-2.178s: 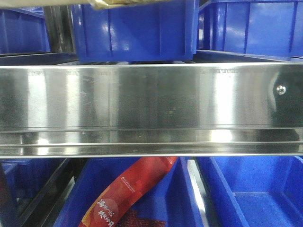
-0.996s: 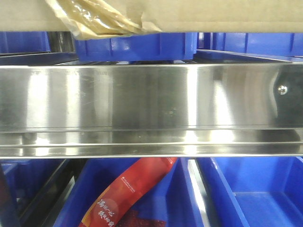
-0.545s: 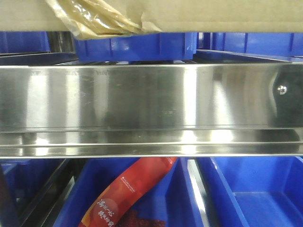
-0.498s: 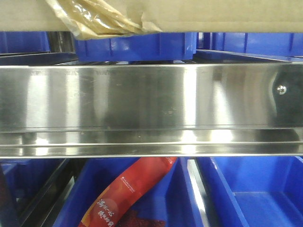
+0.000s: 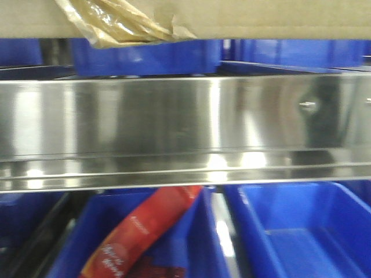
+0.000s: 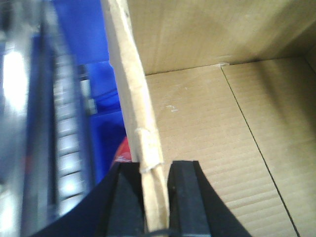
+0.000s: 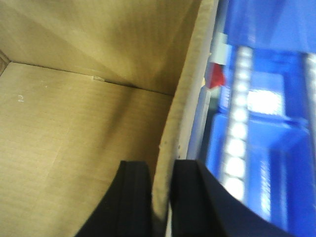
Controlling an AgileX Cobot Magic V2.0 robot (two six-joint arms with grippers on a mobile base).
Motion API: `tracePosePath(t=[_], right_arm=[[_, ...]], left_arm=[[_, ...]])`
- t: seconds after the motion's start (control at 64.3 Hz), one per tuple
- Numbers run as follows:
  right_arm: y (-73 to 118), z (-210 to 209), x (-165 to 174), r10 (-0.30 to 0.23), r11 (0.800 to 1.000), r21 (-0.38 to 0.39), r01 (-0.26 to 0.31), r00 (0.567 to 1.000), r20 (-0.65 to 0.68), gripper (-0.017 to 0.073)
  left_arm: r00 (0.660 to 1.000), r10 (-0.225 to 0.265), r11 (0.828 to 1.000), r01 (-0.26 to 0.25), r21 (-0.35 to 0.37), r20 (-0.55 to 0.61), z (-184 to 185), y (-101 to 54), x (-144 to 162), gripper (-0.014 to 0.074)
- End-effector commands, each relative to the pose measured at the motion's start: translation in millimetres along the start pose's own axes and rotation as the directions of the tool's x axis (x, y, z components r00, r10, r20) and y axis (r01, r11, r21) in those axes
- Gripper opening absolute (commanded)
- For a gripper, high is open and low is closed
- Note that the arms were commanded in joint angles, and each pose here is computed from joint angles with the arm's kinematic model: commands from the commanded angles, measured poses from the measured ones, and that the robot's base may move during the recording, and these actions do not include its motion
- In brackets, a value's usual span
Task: Grab carton from right shelf to conveyor
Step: 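Hold the carton with both grippers while driving toward the conveyor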
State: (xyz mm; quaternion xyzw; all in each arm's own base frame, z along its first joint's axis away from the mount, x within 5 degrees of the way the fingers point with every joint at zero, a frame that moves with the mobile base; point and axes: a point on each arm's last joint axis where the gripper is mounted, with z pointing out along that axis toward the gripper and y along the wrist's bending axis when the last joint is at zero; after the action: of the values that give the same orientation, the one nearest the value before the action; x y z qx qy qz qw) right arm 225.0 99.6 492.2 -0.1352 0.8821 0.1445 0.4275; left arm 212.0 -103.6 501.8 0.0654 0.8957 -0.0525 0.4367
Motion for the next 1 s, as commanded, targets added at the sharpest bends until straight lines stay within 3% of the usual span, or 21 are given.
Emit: tracePosePath(t=[0.0,0.98], right_arm=[[0.7,-2.2,-5.7,-0.007,1.000,-0.002,0.007,0.998,0.064,-0.0067],[0.7,-2.2,-5.7,-0.007,1.000,-0.002,0.007,0.998,0.064,-0.0067]], left_arm=[[0.999,-0.012,0.997,0.008,0.079,0.045,-9.5,-6.1,-2.0,-0.0009],[0.999,-0.012,0.997,0.008,0.079,0.045,-9.5,-6.1,-2.0,-0.0009]])
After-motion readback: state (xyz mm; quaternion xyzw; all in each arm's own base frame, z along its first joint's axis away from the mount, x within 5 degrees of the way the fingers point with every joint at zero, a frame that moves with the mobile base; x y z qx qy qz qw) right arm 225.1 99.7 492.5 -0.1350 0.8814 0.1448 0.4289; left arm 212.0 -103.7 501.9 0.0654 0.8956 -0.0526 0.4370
